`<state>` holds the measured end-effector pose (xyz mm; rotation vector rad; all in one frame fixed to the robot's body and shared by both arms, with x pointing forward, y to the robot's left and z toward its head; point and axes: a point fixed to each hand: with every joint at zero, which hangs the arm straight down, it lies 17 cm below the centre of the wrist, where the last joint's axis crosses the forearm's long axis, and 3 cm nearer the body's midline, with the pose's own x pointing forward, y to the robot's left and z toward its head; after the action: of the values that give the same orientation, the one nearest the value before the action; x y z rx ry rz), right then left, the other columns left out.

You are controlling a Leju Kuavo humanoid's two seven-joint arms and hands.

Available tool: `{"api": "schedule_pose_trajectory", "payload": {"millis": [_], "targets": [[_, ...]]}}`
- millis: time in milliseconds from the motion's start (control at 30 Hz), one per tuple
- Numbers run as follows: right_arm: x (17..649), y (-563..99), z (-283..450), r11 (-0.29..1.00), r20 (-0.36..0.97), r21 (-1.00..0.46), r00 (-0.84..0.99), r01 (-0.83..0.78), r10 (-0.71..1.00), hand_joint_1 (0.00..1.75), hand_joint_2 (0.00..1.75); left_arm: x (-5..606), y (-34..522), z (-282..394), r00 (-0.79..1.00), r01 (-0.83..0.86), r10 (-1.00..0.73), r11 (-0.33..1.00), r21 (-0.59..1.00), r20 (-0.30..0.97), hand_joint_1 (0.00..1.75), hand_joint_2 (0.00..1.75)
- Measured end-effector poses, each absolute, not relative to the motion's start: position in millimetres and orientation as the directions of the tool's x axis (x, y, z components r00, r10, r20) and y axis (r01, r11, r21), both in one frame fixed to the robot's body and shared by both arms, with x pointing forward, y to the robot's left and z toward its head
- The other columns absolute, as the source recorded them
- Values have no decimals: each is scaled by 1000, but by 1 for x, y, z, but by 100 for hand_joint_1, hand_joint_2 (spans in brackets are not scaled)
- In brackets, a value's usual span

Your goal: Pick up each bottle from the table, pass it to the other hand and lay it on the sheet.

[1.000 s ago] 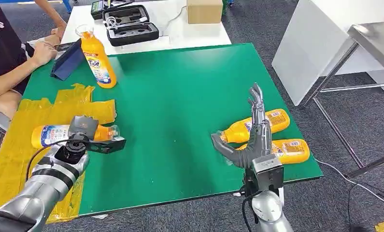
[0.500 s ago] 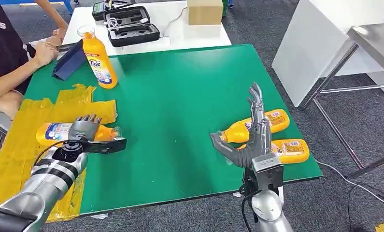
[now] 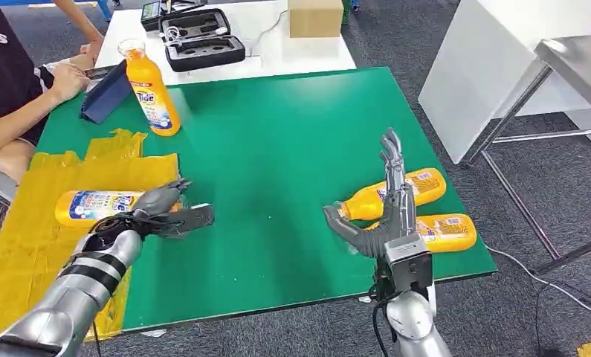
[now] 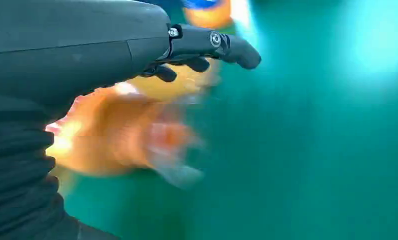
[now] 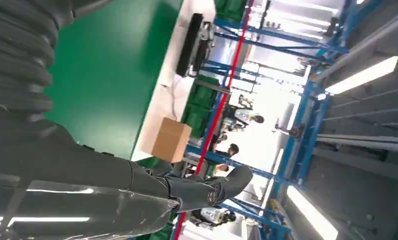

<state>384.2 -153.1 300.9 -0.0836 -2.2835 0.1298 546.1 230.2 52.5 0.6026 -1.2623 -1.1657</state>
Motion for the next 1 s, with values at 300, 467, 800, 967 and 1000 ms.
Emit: {"api": "schedule_pose_trajectory", "payload": {"millis": [300, 467, 800, 967, 1000], "targets": [[398, -151, 283, 964, 755, -266, -620, 10, 215, 0, 175, 508, 185, 114, -324, 372, -682, 545, 751, 656, 0, 0], [410, -152, 272, 899, 704, -437, -612, 27, 361, 0, 175, 476, 177, 140, -426, 386, -558, 600, 701, 712, 0, 0], [466, -201, 216, 524, 437, -851, -505, 35, 744, 0, 175, 420, 176, 194, -536, 358, -286, 775, 520, 794, 0, 175], [479, -226, 208, 427, 355, -903, -476, 48, 804, 0, 175, 411, 184, 219, -550, 328, -192, 845, 422, 813, 0, 175], [481, -231, 206, 402, 335, -914, -467, 51, 819, 0, 175, 410, 186, 221, -547, 325, -175, 857, 400, 818, 0, 175]]}}
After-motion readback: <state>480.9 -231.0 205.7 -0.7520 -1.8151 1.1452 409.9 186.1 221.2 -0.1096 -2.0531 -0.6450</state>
